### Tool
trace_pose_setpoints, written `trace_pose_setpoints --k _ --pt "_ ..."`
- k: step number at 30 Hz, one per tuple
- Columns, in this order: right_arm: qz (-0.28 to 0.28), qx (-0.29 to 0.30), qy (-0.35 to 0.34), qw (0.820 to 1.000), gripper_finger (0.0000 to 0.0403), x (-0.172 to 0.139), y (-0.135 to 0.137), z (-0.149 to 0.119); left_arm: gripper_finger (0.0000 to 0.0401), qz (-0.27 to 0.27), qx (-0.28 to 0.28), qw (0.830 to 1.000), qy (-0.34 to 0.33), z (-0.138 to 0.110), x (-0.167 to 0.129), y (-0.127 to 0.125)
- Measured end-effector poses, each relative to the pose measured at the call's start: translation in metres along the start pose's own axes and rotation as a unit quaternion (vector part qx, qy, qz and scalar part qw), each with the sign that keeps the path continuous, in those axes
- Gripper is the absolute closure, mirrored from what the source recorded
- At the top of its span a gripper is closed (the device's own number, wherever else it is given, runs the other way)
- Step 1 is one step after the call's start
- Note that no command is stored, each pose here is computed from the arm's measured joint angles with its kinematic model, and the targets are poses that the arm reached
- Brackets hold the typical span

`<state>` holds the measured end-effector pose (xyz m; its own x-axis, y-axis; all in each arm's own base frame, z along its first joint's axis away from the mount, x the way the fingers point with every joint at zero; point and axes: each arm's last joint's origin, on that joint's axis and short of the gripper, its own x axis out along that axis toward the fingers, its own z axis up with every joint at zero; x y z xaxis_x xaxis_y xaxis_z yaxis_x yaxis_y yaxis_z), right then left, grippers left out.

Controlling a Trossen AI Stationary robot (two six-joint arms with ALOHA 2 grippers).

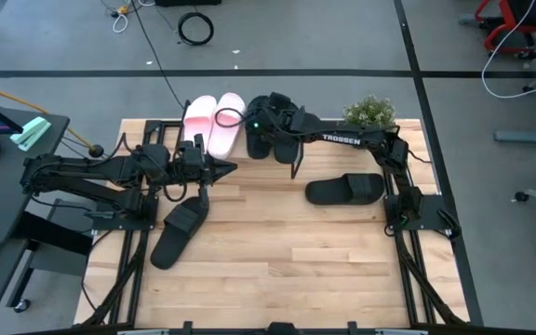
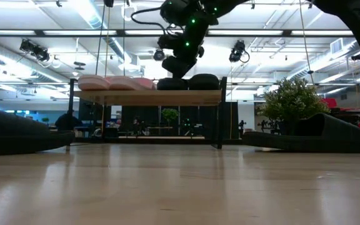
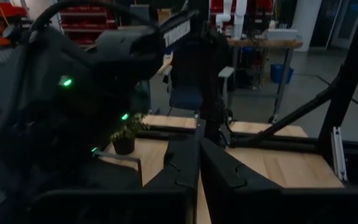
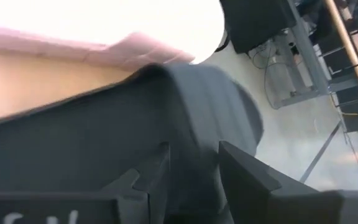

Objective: Pick and place slides into the shelf
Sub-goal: Put the black slide on the shelf, then put the black slide under the shelf

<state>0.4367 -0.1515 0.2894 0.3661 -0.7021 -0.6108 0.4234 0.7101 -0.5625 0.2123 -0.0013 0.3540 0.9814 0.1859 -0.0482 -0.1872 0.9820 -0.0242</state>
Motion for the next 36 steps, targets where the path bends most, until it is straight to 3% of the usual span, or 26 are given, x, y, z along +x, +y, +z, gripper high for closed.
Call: trace_pose_setpoints --k 11,17,22,25,28,31,36 --pt "0.067 -0.013 0.080 0.994 0.0276 -0.086 0.046 -0.018 0.0391 0.001 0.009 0.998 0.058 -0.012 -0.001 0.000" --pt "0.140 0.009 0.154 0.978 0.0281 -0.149 0.067 -0.040 0.0369 -0.028 0.009 0.987 0.159 -0.031 -0.007 -0.009" --pt "0.174 -0.036 0.143 0.974 0.0281 -0.198 0.092 -0.054 0.0372 -0.101 0.040 0.955 0.275 -0.052 -0.021 -0.023" --pt "0.196 -0.068 0.118 0.971 0.0281 -0.221 0.115 -0.066 0.0381 -0.123 0.073 0.927 0.347 -0.065 -0.033 -0.029" --pt "0.212 -0.092 0.109 0.967 0.0282 -0.237 0.143 -0.083 0.0389 -0.128 0.063 0.900 0.411 -0.075 -0.047 -0.037" --pt "0.215 -0.111 0.109 0.964 0.0283 -0.246 0.168 -0.105 0.0393 -0.130 0.036 0.882 0.452 -0.080 -0.059 -0.047" --pt "0.210 -0.115 0.099 0.966 0.0282 -0.243 0.196 -0.133 0.0387 -0.170 0.063 0.862 0.473 -0.086 -0.071 -0.066"
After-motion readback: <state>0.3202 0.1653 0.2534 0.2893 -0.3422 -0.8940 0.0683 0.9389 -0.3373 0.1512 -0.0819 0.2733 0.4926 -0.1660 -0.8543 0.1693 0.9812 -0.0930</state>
